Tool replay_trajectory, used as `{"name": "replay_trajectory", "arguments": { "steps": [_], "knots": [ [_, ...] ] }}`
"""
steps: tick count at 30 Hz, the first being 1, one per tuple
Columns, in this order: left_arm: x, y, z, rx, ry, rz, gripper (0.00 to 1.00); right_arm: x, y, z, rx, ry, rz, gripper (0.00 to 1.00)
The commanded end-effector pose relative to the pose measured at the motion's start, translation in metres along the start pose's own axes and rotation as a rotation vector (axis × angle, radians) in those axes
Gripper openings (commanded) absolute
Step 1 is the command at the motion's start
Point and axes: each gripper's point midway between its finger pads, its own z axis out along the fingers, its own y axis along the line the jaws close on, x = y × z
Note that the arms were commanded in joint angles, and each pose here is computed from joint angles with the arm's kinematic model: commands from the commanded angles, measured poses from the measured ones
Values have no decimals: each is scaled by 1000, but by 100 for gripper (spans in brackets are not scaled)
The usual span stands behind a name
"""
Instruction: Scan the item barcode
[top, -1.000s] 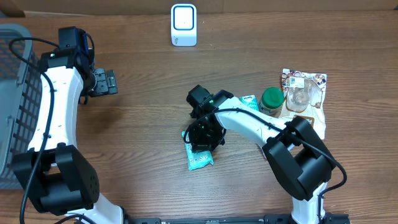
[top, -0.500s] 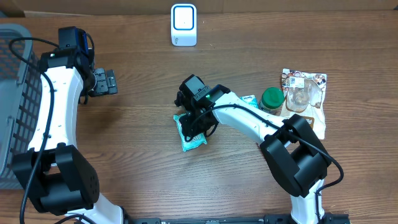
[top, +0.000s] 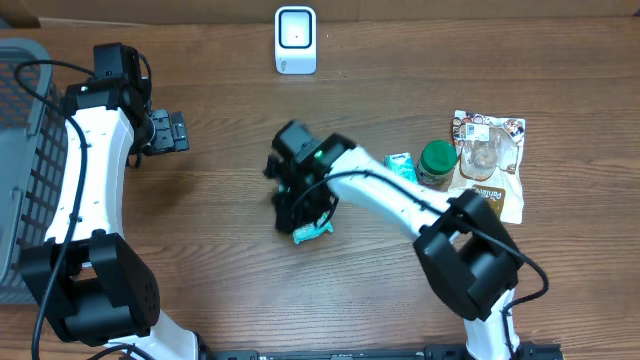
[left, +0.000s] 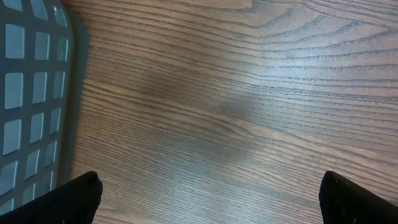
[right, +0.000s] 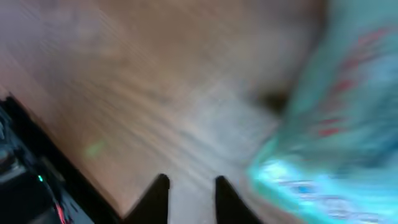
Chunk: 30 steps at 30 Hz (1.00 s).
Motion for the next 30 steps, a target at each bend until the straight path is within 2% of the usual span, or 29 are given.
{"name": "replay_trajectory", "arguments": {
  "steps": [1, 7, 14, 20, 24, 30],
  "knots": [
    [-2, 2, -1, -3, -6, -8, 100, 23, 16, 21, -15, 66, 15, 31],
    [-2, 2, -1, -3, -6, -8, 100, 28, 11, 26, 20, 74, 33, 36],
    [-2, 2, -1, -3, -6, -8, 100, 20, -19, 12, 44, 57, 111, 36],
    [-2, 2, -1, -3, -6, -8, 100, 26, -6, 13, -11, 87, 110, 37],
    [-2, 2, -1, -3, -6, -8, 100, 32, 4, 21, 5, 101, 72, 41],
    [-2, 2, -1, -3, -6, -8, 99, 28, -9, 20, 53, 85, 104, 41]
  ]
}}
